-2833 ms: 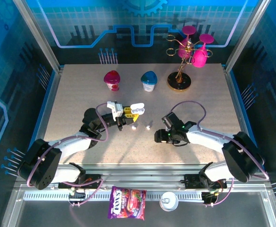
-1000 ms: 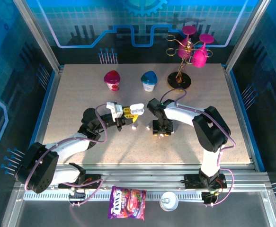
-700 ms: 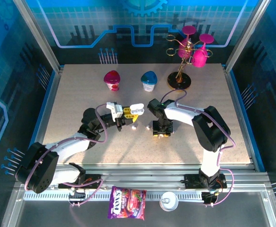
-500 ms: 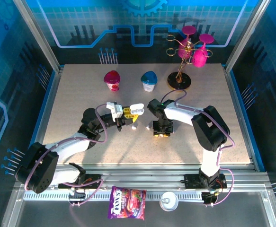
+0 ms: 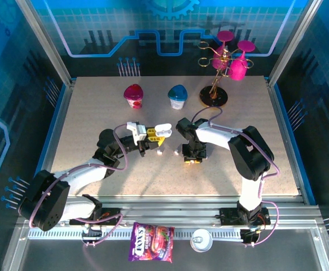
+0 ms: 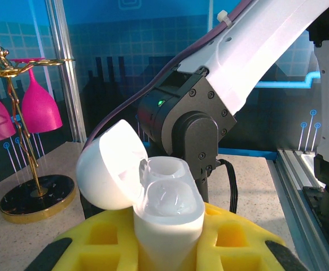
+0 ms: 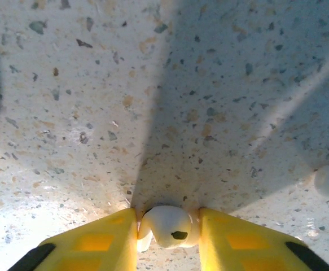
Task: Insert the wireless bluetooth earbuds into the charging case
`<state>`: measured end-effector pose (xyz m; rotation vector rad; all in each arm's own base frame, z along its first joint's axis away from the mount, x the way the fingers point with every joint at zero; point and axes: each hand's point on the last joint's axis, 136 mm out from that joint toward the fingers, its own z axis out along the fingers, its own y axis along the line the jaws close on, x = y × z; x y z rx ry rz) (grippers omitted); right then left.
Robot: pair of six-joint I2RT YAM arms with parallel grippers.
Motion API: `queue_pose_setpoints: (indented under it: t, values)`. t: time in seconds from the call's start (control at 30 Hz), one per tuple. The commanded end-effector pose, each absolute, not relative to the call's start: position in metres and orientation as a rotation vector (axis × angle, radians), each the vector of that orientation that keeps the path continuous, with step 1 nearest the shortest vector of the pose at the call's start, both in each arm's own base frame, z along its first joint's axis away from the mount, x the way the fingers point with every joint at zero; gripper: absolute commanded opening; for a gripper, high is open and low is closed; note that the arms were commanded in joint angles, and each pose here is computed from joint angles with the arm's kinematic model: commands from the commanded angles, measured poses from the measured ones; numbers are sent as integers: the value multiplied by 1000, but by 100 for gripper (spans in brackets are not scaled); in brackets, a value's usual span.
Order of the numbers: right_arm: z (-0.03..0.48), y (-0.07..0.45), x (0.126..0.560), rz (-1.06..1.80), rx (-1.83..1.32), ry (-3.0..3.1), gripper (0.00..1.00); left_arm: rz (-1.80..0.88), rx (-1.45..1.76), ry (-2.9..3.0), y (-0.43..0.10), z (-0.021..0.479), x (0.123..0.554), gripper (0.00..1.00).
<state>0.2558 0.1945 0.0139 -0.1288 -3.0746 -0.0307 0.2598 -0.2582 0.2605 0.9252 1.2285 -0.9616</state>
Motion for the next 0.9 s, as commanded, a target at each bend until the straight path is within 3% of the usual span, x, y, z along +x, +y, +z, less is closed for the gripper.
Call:
queue_pose_setpoints:
  t: [0.0, 0.2, 0.37, 0.87]
  values:
    - [14, 187, 258, 22, -95, -3090, 29, -942, 937, 1177, -257, 274, 259, 0]
    - [20, 188, 259, 19, -61, -3120, 31, -943, 937, 1180, -258, 274, 259, 0]
    - [23, 186, 264, 20, -88, -3138, 39, -947, 936, 1181, -258, 273, 259, 0]
    - [18, 191, 267, -69, -152, -3110, 36, -944, 939, 1179, -258, 274, 260, 0]
